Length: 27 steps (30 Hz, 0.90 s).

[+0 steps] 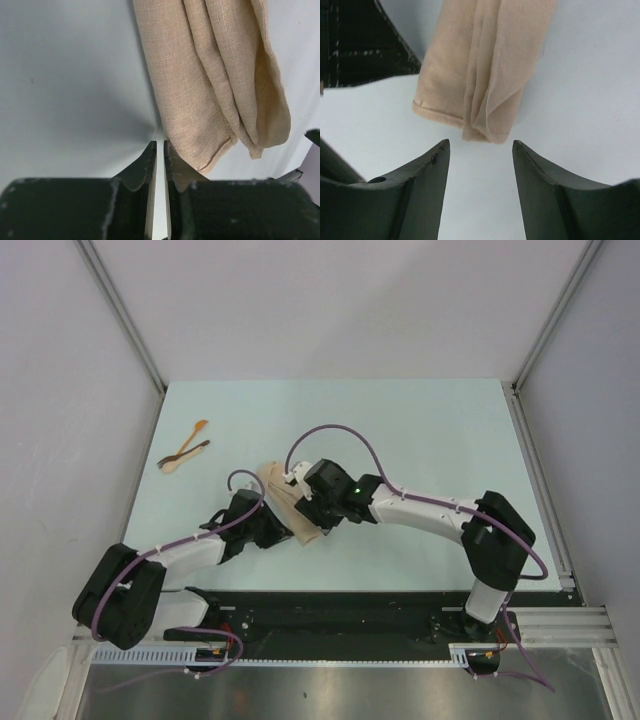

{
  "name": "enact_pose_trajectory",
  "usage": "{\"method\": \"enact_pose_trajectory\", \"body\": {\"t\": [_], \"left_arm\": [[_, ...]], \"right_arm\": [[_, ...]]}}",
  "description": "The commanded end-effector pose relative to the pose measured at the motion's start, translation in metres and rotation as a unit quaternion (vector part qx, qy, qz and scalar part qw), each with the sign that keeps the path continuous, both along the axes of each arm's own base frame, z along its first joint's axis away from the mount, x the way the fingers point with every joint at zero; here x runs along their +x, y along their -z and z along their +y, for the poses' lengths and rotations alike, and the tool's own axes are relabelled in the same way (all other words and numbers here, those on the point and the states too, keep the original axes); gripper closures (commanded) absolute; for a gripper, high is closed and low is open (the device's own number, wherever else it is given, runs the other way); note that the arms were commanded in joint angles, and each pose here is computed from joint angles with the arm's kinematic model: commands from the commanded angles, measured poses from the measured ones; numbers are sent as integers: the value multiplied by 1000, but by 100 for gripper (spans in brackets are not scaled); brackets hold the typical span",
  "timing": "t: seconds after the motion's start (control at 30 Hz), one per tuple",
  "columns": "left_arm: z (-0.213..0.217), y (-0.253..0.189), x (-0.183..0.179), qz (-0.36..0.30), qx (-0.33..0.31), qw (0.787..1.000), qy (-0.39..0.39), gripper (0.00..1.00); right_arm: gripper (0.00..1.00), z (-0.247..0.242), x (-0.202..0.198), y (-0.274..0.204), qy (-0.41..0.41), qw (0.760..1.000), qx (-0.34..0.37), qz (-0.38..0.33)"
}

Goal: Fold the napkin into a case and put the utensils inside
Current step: Smooth out the smaller rectangle-folded napkin at the center of the board.

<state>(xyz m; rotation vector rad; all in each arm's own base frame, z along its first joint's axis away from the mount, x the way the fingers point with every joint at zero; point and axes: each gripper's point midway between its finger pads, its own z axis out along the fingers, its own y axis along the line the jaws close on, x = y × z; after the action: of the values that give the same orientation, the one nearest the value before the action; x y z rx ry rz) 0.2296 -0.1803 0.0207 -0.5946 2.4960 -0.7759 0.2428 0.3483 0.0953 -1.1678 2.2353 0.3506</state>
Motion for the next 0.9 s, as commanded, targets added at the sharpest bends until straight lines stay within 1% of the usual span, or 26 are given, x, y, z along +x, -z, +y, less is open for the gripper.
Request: {"method": "enact_pose_trajectory", "body": {"t": [0.0,0.13,0.2,0.43,0.63,0.77,0.83,0.87], "left_arm": [[-14,-6,4,-6,-42,999,14,86],[-13,-8,5,-11,-43,999,13,87],[-11,-7,5,-11,-38,999,10,87],[-5,-16,3,-24,-42,999,-5,87],[-3,-33,12,-43,-40,998,-15,87],[-3,-27,16,-31,-33,999,-18,88],[-5,-26,18,-31,-37,999,-17,88],[-7,-26,19,-31,-41,999,-17,88]], "right_arm": [[41,8,13,8,-15,997,-64,-47],[39,15,15,14,-17,996,-72,-51],[34,17,16,14,-16,996,-75,-54],[35,18,21,21,-8,994,-92,-60],[44,20,22,24,-5,994,-95,-57],[58,25,21,24,-8,995,-89,-50],[63,25,21,25,-7,995,-89,-49],[67,26,20,24,-8,995,-88,-47]]}}
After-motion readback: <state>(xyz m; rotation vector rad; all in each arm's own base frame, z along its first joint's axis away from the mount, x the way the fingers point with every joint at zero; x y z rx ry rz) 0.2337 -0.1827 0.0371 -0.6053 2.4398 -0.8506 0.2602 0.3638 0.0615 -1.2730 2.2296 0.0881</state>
